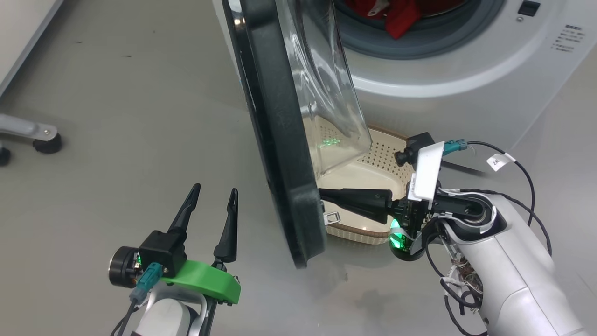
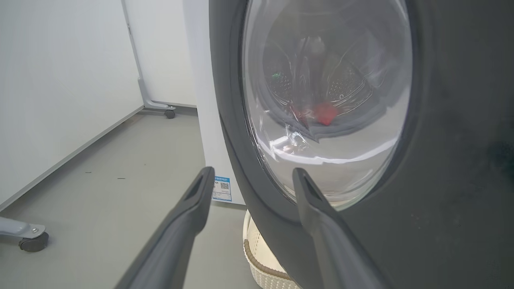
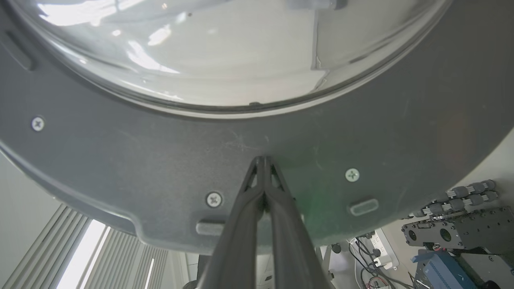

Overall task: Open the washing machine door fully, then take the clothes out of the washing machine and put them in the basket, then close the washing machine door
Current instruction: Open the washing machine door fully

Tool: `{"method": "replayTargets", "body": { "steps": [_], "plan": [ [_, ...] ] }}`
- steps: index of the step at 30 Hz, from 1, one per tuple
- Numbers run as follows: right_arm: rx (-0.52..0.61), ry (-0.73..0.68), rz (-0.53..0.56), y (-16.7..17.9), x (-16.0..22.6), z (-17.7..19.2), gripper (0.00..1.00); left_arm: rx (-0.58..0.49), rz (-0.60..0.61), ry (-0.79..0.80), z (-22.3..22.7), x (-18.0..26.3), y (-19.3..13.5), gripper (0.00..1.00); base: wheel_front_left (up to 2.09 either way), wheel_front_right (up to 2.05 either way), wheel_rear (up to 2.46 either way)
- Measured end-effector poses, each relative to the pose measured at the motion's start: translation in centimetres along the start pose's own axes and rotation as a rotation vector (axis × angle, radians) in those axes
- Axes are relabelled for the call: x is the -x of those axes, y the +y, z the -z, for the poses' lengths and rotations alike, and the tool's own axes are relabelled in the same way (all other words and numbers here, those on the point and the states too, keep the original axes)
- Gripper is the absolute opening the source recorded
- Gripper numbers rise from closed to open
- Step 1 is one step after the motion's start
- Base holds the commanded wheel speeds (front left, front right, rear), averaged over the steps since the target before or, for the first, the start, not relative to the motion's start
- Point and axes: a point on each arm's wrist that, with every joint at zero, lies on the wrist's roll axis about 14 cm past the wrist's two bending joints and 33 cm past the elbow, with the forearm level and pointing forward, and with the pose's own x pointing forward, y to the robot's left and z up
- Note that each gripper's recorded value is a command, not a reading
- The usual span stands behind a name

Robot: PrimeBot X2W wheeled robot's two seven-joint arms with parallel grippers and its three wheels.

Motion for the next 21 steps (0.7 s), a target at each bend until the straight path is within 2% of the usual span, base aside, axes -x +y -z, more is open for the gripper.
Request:
{"method": "replayTargets", "body": {
  "steps": [12,21],
  "plan": [
    [-0.011,0.043,-0.024,0.3,-2.3,1.7,0.0,-0.003,-0.055,-0.02,-0.7,1.1,1.6,1.0,0.0,0.0,0.0],
    [-0.051,-0.114,-0.054,0.3,-1.1,-0.4,0.0,0.0,-0.058,-0.029,-1.0,1.1,1.6,1.0,0.0,0.0,0.0]
  ]
}}
